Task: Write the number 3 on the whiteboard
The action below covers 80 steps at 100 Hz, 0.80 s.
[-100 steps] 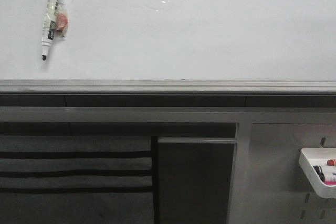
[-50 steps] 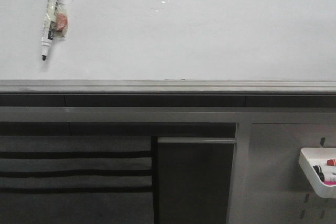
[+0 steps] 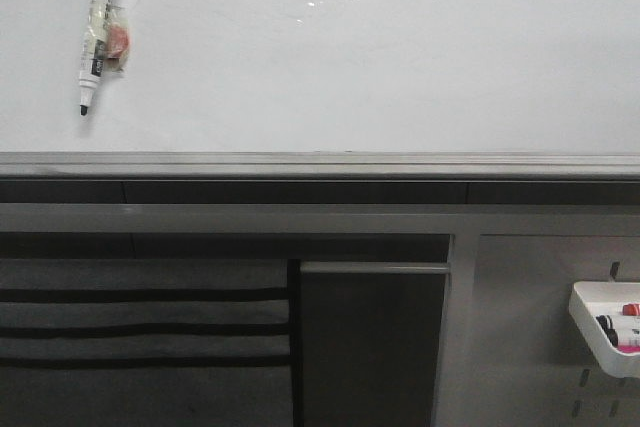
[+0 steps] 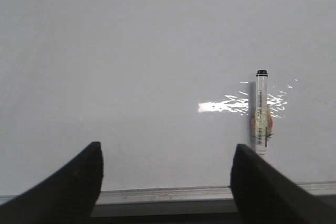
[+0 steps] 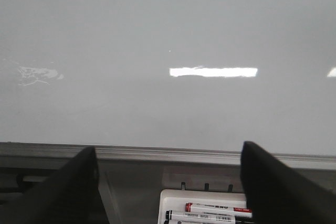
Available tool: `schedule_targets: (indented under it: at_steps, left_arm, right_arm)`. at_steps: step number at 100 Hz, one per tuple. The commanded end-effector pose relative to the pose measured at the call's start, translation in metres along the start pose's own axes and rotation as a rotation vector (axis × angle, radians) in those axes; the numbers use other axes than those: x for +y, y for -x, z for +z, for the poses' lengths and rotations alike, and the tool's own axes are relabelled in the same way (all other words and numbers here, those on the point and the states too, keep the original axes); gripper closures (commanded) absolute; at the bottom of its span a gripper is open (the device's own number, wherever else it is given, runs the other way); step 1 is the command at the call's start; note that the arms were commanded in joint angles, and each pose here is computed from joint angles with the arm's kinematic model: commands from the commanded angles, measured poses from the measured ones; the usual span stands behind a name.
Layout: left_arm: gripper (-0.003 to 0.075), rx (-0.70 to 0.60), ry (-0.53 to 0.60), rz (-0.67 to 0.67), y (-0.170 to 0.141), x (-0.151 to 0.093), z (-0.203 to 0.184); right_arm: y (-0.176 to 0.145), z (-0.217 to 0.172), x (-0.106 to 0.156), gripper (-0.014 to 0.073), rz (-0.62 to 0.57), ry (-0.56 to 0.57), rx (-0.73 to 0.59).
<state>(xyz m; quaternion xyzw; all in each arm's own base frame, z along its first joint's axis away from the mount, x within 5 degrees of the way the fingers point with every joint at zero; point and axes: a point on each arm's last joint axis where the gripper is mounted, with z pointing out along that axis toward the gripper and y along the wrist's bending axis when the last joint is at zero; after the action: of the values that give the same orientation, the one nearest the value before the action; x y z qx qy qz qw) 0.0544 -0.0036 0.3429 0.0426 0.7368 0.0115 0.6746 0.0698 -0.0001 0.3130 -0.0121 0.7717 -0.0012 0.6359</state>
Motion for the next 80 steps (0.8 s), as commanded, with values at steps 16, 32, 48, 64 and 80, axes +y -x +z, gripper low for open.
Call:
schedule_targets:
  at_steps: [16, 32, 48, 64, 80]
  left_arm:
    - [0.0185, -0.094, -0.003, -0.027, 0.015, 0.001, 0.000]
    - [0.0185, -0.095, -0.010, -0.038, 0.015, 0.000, 0.001]
    - [0.0185, -0.080, -0.064, -0.058, 0.009, -0.004, 0.003]
    - [0.0185, -0.009, -0.145, -0.056, -0.001, -0.010, 0.015]
    - [0.0185, 0.055, -0.213, -0.057, -0.003, -0.018, 0.037]
  right_arm:
    - [0.015, 0.000, 0.000, 0.0032, -0.003, -0.001, -0.085]
    - [0.015, 0.000, 0.000, 0.0032, 0.000, 0.000, -0.088]
    - [0.015, 0.000, 0.000, 0.0032, 0.006, 0.003, -0.084]
    - [0.015, 0.000, 0.002, 0.0032, 0.039, 0.017, -0.081]
    - [0.015, 0.000, 0.004, 0.0034, 0.008, 0.039, -0.081]
